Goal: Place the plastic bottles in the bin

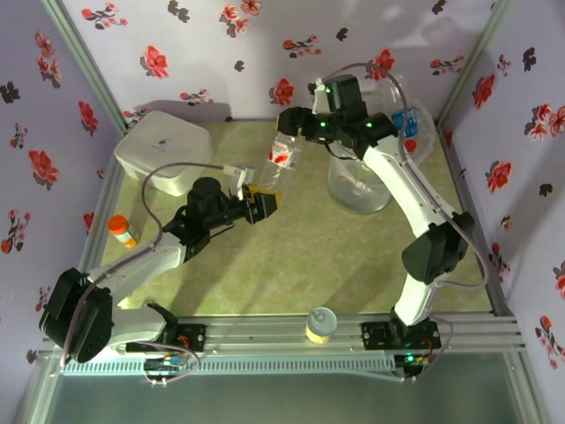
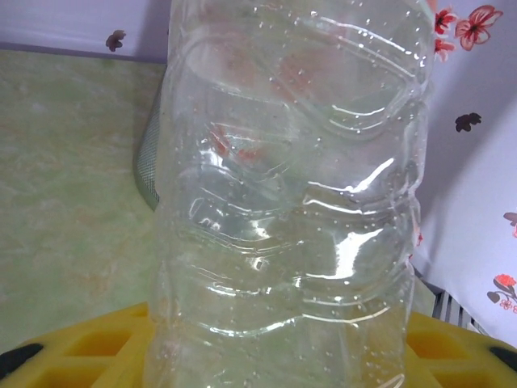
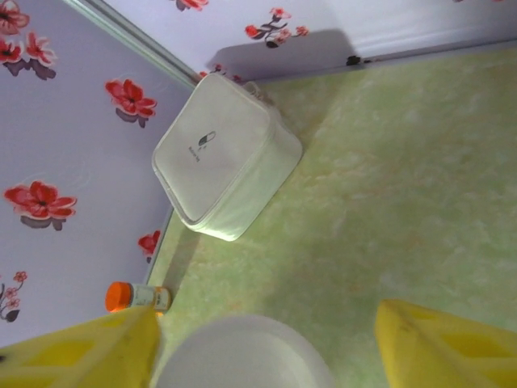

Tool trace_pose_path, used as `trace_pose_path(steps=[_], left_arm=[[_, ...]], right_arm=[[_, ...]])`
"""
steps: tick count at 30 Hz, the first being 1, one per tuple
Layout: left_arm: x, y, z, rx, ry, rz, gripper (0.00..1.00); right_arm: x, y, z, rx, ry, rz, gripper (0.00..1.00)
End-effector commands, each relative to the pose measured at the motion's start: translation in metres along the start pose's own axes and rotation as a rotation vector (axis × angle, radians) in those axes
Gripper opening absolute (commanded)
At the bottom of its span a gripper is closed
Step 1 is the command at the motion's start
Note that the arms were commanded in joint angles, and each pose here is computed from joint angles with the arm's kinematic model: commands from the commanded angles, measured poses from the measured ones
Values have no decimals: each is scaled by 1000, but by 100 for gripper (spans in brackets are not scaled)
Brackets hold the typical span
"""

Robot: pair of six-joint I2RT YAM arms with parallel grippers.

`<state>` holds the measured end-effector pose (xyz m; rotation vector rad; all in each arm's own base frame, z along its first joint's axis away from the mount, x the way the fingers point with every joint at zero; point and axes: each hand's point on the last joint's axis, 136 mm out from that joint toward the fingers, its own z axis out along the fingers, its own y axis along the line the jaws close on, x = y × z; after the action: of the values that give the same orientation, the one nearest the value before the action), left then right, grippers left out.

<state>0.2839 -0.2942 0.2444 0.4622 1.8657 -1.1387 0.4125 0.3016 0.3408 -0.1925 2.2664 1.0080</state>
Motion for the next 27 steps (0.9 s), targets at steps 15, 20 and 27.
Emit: trace_pose_path(steps=[15, 20, 27], left_arm=[[-12, 25, -23, -107, -97, -26, 95], [-8, 43, -37, -185, -109, -59, 100], [0, 55, -40, -222, -98, -92, 100]], right_arm=[[-72, 36, -57, -44, -215, -147, 25], [-141, 18, -139, 108, -542, -256, 25], [-194, -34, -238, 424, -884, -353, 16]])
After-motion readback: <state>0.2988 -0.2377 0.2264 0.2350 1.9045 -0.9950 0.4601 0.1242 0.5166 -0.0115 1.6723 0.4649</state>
